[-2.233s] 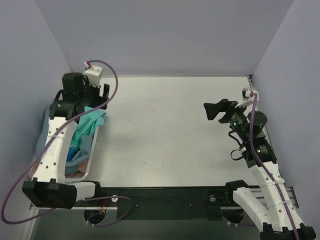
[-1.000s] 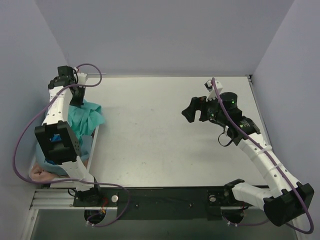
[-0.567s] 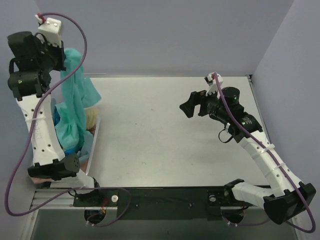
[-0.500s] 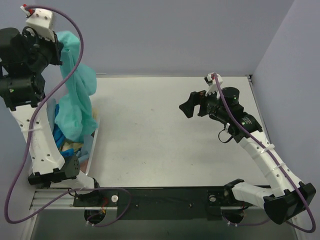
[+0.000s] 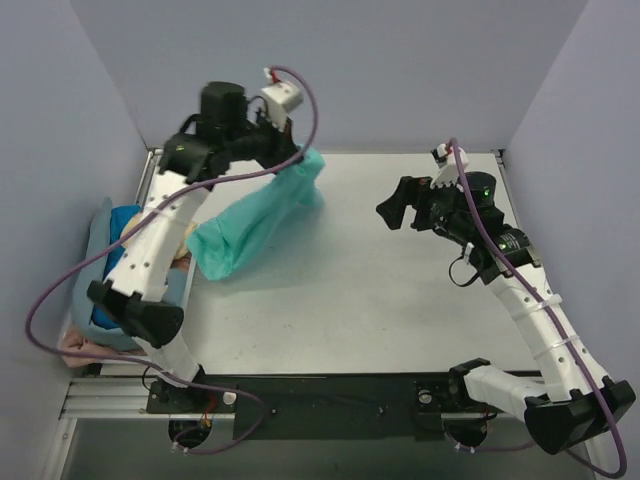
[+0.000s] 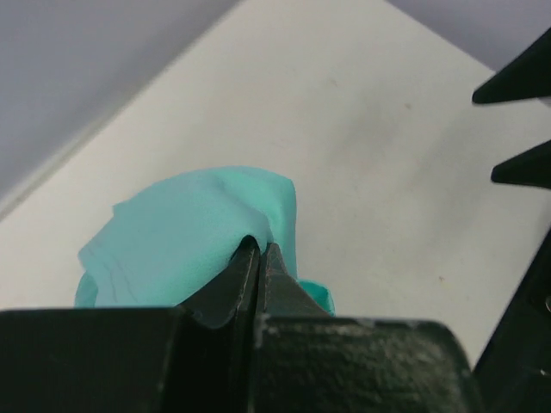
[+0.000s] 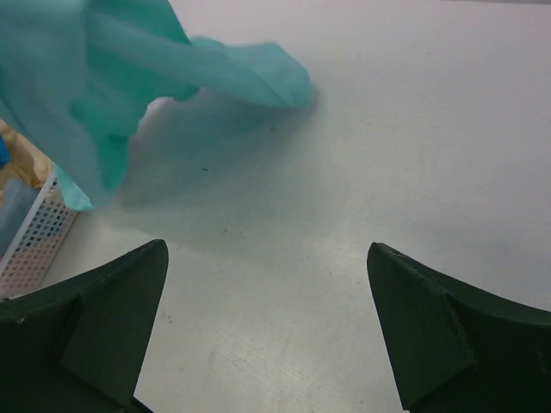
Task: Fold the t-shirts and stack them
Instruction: Move the tshirt to the center of the board, then flatten out the tshirt
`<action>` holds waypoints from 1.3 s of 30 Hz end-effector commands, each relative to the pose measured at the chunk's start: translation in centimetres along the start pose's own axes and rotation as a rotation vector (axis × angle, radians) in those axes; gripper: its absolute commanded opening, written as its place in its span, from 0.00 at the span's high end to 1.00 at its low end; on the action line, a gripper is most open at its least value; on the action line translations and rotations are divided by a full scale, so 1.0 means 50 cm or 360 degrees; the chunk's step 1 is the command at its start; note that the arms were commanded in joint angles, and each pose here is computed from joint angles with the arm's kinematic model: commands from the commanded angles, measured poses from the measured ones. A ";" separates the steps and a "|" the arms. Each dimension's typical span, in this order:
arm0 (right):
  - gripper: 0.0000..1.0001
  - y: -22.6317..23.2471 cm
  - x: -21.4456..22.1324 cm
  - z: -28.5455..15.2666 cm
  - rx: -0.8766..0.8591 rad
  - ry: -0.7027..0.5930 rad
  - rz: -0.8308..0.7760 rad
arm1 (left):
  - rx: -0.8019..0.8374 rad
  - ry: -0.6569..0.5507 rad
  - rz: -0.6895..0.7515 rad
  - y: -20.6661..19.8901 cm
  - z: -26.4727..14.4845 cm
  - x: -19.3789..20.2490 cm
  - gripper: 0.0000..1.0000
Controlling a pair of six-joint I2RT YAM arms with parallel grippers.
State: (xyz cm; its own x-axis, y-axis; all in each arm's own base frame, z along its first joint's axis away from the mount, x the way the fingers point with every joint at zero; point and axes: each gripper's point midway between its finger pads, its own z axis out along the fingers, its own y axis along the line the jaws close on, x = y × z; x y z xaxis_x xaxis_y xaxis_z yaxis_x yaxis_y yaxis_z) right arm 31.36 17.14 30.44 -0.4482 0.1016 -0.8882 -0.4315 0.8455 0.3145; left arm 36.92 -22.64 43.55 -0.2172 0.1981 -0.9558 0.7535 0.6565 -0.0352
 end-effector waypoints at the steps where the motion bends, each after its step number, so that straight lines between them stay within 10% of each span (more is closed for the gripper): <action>1: 0.06 -0.077 -0.013 -0.055 0.0250 -0.0007 0.0179 | 0.0291 0.0218 -0.0097 -0.112 0.160 0.105 1.00; 8: 0.08 -0.150 0.057 -0.114 0.0574 0.0162 0.0215 | 0.0585 0.0339 -0.0074 -0.249 0.364 0.221 1.00; 10: 0.08 -0.150 0.073 -0.131 0.0589 0.0175 0.0207 | 0.0708 0.0389 -0.0142 -0.286 0.390 0.255 0.62; 11: 0.08 -0.149 0.075 -0.137 0.0589 0.0173 0.0204 | 0.0745 0.0410 -0.0158 -0.299 0.400 0.266 0.15; 12: 0.08 -0.145 0.073 -0.147 0.0585 0.0150 0.0192 | 0.0779 0.0427 -0.0212 -0.310 0.397 0.267 0.12; 21: 0.07 -0.071 0.092 -0.061 0.0427 0.0349 -0.0106 | 0.0141 0.0193 -0.0190 0.020 0.245 0.135 0.09; 26: 0.09 -0.029 0.141 0.055 0.0312 0.0641 -0.0310 | -0.0298 0.0490 -0.0392 0.218 0.123 0.299 0.17; 30: 0.14 -0.098 0.145 0.127 0.0535 0.0823 -0.0446 | -0.0451 0.0736 -0.0534 0.260 0.048 0.461 0.30; 39: 0.22 -0.095 0.243 0.213 0.0504 0.1141 -0.0397 | -0.0569 0.1169 -0.0526 0.285 0.034 0.698 0.25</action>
State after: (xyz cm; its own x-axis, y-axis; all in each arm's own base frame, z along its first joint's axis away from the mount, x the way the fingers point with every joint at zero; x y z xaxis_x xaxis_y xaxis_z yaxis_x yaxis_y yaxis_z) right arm 37.67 20.37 14.34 -0.7819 -0.3684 -0.5029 -0.3922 0.9177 -0.0624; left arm 39.43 -9.33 11.04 -0.8279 0.2563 -0.4989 0.3753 0.9142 -0.1532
